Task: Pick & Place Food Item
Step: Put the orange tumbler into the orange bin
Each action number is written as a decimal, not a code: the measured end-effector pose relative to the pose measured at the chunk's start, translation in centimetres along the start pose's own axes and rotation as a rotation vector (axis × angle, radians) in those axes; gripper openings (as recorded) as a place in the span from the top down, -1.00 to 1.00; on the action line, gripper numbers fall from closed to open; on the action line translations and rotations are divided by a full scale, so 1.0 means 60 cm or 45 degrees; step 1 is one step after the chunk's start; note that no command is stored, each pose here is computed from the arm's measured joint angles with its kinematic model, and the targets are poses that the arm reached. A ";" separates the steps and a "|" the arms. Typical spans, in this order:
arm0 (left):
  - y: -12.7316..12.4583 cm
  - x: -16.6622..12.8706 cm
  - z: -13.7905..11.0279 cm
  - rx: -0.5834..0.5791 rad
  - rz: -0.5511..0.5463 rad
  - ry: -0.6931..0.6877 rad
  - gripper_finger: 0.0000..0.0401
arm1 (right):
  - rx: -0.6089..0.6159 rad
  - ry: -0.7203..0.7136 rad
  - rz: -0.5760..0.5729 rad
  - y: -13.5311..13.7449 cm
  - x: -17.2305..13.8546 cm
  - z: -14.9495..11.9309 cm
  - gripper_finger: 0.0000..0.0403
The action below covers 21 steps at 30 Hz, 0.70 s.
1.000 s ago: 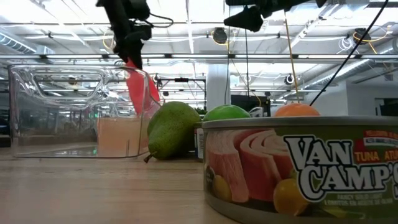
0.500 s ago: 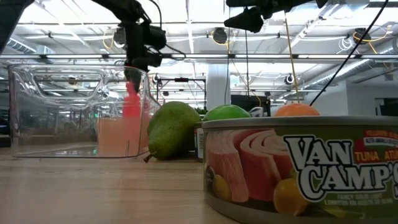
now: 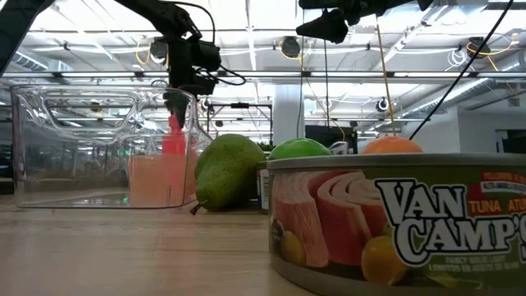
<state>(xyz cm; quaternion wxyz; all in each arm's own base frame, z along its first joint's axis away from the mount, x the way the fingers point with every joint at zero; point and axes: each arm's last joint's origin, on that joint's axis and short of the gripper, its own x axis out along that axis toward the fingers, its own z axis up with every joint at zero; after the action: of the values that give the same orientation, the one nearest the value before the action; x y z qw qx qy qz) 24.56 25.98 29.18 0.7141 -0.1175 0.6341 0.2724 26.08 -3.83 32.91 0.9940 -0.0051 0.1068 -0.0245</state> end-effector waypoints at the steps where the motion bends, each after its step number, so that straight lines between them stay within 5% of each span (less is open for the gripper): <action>1: 0.000 0.000 0.000 0.002 0.000 -0.001 -0.19 | 0.000 0.000 0.000 0.000 0.000 0.000 -0.86; 8: 0.000 0.000 0.000 -0.003 -0.002 0.003 -0.25 | 0.000 0.000 0.000 0.000 0.000 0.000 -0.86; 15: -0.002 0.000 0.001 -0.003 -0.055 -0.017 -0.53 | 0.001 0.006 0.001 0.000 0.000 -0.001 -0.86; 21: 0.002 -0.004 -0.001 0.004 0.038 -0.003 -0.71 | 0.002 0.012 0.001 0.000 0.000 -0.002 -0.86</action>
<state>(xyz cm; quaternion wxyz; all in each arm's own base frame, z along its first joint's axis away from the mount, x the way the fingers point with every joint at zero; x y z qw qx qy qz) 24.43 25.97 29.40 0.7108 -0.1065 0.6354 0.2822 26.07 -3.83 32.82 0.9935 -0.0042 0.1115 -0.0240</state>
